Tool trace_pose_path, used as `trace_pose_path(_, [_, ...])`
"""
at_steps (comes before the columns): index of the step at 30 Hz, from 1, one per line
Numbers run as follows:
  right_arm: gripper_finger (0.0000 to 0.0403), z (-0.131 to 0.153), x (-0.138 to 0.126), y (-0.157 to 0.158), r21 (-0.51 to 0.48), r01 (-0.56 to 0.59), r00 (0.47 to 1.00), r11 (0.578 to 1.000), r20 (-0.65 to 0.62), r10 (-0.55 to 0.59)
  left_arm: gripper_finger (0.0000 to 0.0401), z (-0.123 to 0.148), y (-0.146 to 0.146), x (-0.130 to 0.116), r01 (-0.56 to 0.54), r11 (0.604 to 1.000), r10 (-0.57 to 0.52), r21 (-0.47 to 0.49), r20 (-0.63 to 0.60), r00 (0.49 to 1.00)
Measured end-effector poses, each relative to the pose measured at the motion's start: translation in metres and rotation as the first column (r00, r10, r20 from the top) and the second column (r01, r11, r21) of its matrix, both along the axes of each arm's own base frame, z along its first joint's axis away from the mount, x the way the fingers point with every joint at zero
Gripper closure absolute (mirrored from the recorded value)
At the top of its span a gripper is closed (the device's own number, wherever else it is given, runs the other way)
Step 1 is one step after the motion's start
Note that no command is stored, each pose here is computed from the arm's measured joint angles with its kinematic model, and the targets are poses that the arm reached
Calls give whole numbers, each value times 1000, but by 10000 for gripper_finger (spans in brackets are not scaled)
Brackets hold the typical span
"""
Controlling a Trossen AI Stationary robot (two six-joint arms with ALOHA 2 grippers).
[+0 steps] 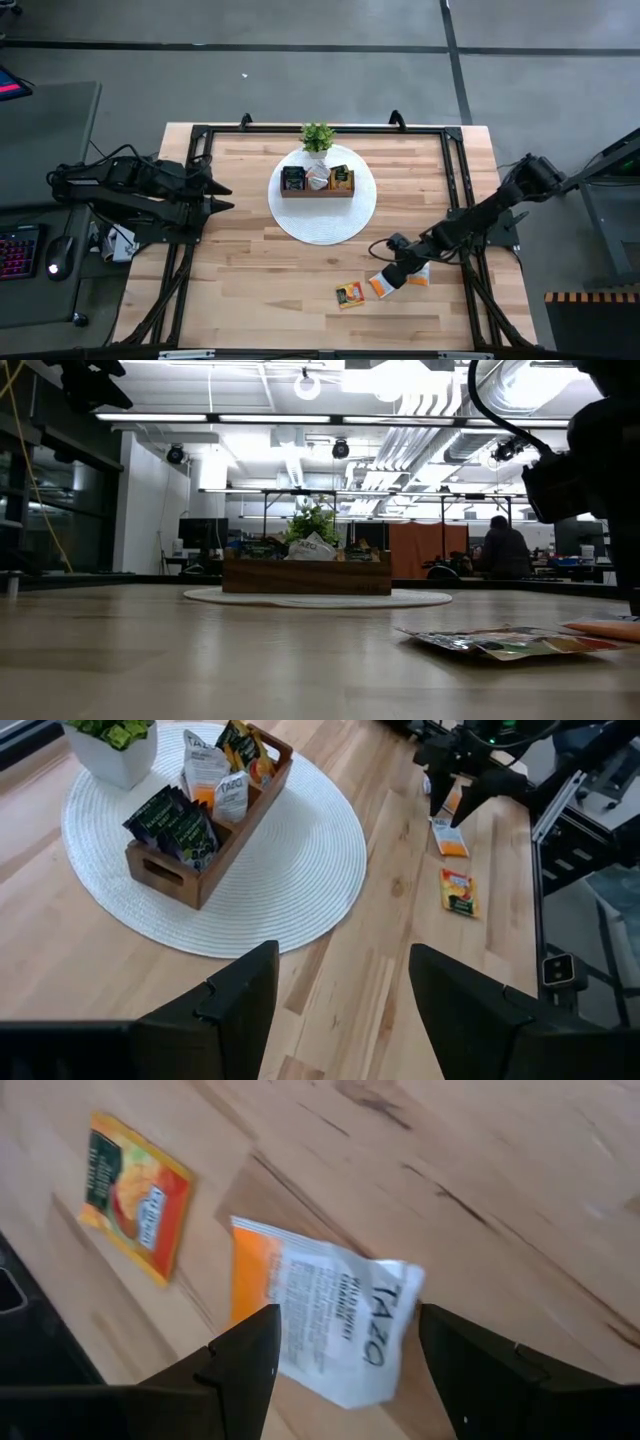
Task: Pick & Place Tea
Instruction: Put the white orange tea bag into the middle section of the wooden organizer
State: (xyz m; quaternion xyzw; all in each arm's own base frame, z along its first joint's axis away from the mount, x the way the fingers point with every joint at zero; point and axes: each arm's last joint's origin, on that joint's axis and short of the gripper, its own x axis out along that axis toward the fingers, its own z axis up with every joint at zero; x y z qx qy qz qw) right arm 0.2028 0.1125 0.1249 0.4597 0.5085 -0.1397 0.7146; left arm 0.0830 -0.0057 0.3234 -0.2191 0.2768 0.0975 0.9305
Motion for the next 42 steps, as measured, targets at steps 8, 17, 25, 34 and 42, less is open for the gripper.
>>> trace_pose_path(8, [167,1,3,1,-4,19,999,1000,38,-19,178,0,0,0,4,1000,-4,5,-1,1000])
trace_pose_path(17, [167,0,5,-4,-34,39,998,999,49,-37,178,0,-1,0,24,1000,-24,-8,-3,1000])
trace_pose_path(25, [167,-9,8,-3,-50,21,1000,999,20,-20,178,0,-1,0,35,999,-35,6,-4,999])
trace_pose_path(34, [167,-11,9,-2,-54,17,999,998,30,-16,178,-1,-1,-1,35,999,-35,7,-15,999])
trace_pose_path(42, [167,-12,8,-2,-66,0,1000,998,20,1,178,-2,-1,-2,35,999,-35,8,-34,999])
